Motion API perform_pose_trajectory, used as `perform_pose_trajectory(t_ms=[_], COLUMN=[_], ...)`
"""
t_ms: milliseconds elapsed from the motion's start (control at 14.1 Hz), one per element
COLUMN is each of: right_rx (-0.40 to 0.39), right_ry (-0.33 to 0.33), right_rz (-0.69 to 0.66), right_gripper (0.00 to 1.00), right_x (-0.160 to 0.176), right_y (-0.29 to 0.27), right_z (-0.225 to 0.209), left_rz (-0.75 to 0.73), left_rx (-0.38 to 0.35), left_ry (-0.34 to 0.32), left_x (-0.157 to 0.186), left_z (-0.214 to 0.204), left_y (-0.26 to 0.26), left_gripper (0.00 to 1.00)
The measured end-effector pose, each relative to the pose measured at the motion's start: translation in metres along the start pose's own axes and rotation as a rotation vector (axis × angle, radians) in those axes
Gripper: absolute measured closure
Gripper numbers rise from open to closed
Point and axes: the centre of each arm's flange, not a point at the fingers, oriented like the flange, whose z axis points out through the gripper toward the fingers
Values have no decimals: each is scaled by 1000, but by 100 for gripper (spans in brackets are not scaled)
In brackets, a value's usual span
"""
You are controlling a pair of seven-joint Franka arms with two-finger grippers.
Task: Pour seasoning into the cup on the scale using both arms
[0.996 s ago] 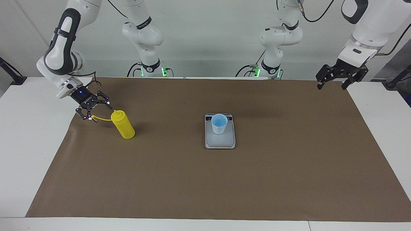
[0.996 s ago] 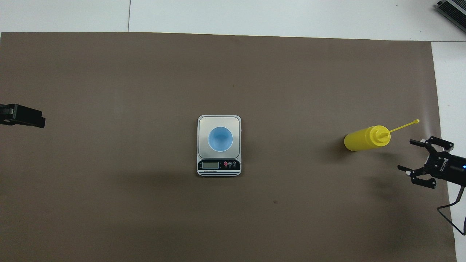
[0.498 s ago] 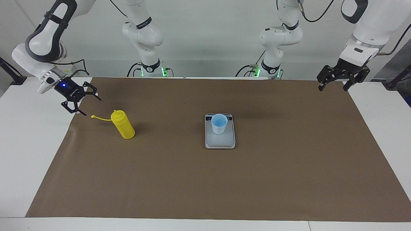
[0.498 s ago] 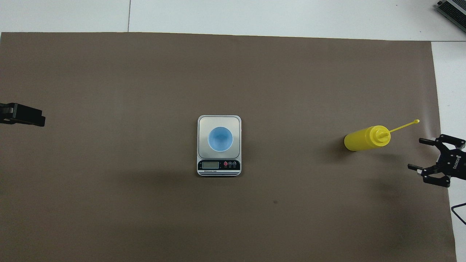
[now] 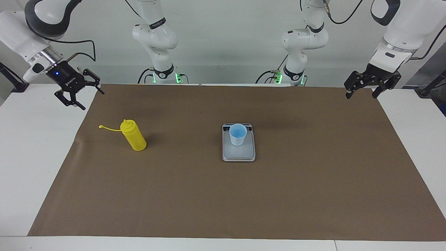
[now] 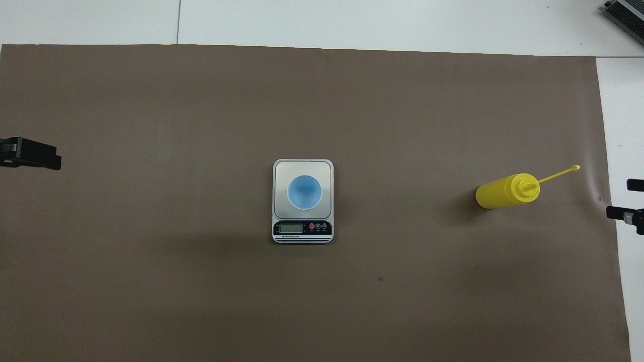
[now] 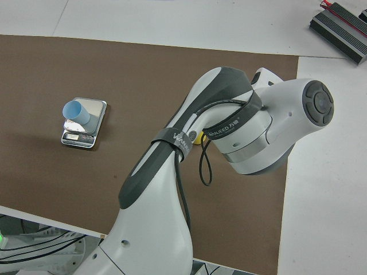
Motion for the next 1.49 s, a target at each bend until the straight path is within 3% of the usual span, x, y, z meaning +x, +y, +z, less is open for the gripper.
perform_pose_trajectory(t_ms=[285, 640, 925, 1494], right_rx=[-87, -311, -484, -493], right_ry=[-105, -196, -245, -284], right_rz=[186, 459, 417, 480], right_gripper=[0, 0, 0, 0], right_x=[50, 114, 142, 170], right_y=[-46, -123, -171, -175], right_z=[-14, -8, -2, 17], left_rz=[3, 13, 20, 1], left_rx=[-1, -2, -2, -37], left_ry=[-4, -4, -3, -1], left_x=[0, 0, -1, -1], left_z=[0, 0, 0, -1], left_y=[2, 7, 11, 9], left_gripper=[0, 0, 0, 0])
